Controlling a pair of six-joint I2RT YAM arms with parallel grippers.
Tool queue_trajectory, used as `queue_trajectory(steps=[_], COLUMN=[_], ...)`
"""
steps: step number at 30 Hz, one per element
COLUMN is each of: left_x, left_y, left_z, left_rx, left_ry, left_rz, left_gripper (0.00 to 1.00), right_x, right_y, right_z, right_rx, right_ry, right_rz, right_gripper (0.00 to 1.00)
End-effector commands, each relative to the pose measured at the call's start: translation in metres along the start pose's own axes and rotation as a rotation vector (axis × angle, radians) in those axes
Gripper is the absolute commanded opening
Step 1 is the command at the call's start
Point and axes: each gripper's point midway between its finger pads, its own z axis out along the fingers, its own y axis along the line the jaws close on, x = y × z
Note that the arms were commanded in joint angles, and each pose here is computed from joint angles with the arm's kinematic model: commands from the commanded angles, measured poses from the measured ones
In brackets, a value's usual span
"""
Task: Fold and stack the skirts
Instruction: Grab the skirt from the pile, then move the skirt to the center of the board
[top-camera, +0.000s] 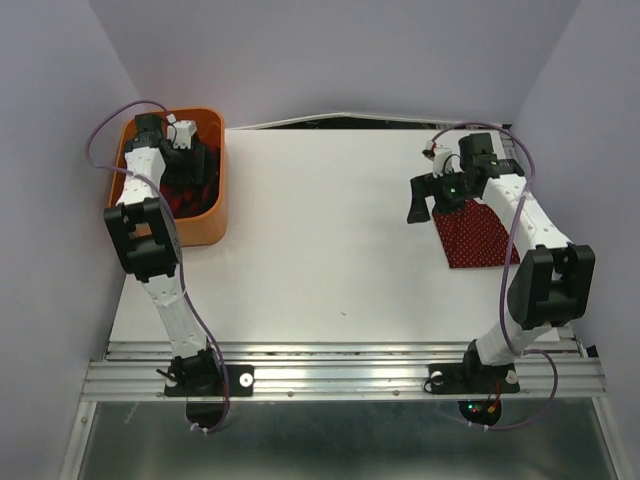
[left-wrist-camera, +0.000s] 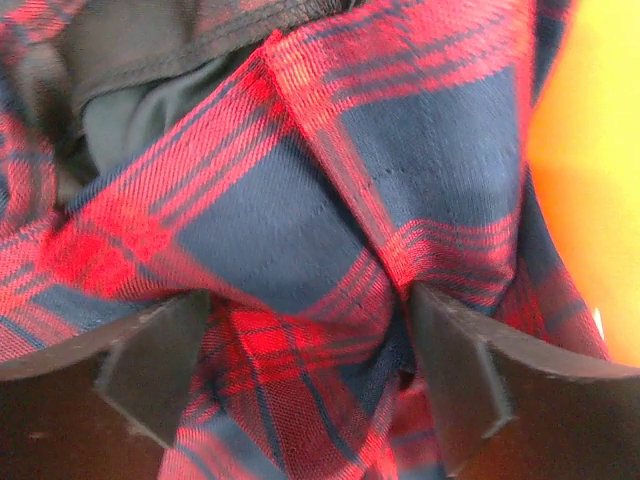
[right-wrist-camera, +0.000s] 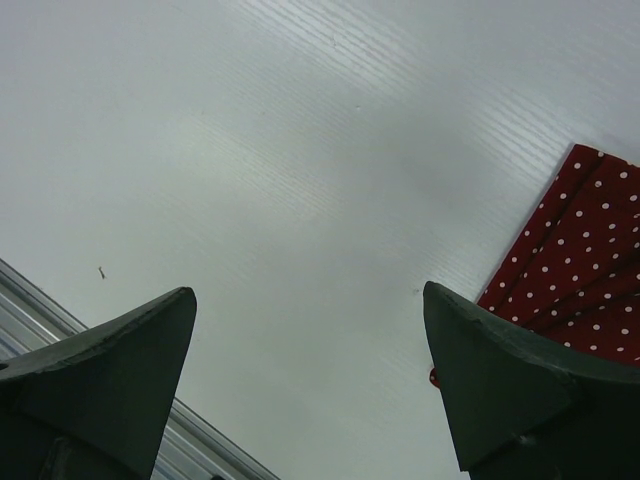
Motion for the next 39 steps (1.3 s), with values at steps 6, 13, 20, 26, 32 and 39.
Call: queue_trajectory(steps=[6,13,20,26,32,39], left_x=[-0.035,-0.144,-0.225,-0.24,-0.219,-0.153], left_y=[-0.017,-0.04,-0.101,-0.173,-0.239,-0.288], left_z=[-0.013,-0.161,-0.339,-0.438,-0.447,-0.351], left_rx=[0.086,0.044,0.092,0.384,0.666,0.843], left_ry=[-0.146,-0.565,-1.054,-1.317,-1.282,-1.018], left_rz=[0.025,0.155,0.278,0.354,0.412,0.315], left_gripper=[0.21,0.0,0.0,0.0,0.0,0.0], right_x=[-0.011,-0.011,-0.015,-0.017,-0.016,-0.012], right_y=[0.006,0.02,0.024,0.028,0.028,0.029], right_z=[-0.008,-0.006,-0.009,-0.013,-0.014,-0.012], right_rx=[-0.004,-0.066,-0.085,-0.091,-0.09,-0.097], right_ry=[-0.085,-0.118,-0.134,-0.148,-0.152,-0.146], right_rz=[-0.007,0.033,0.034,0.03,0.026,0.03], right_gripper=[1.0,1.0,1.0,1.0,1.0,1.0])
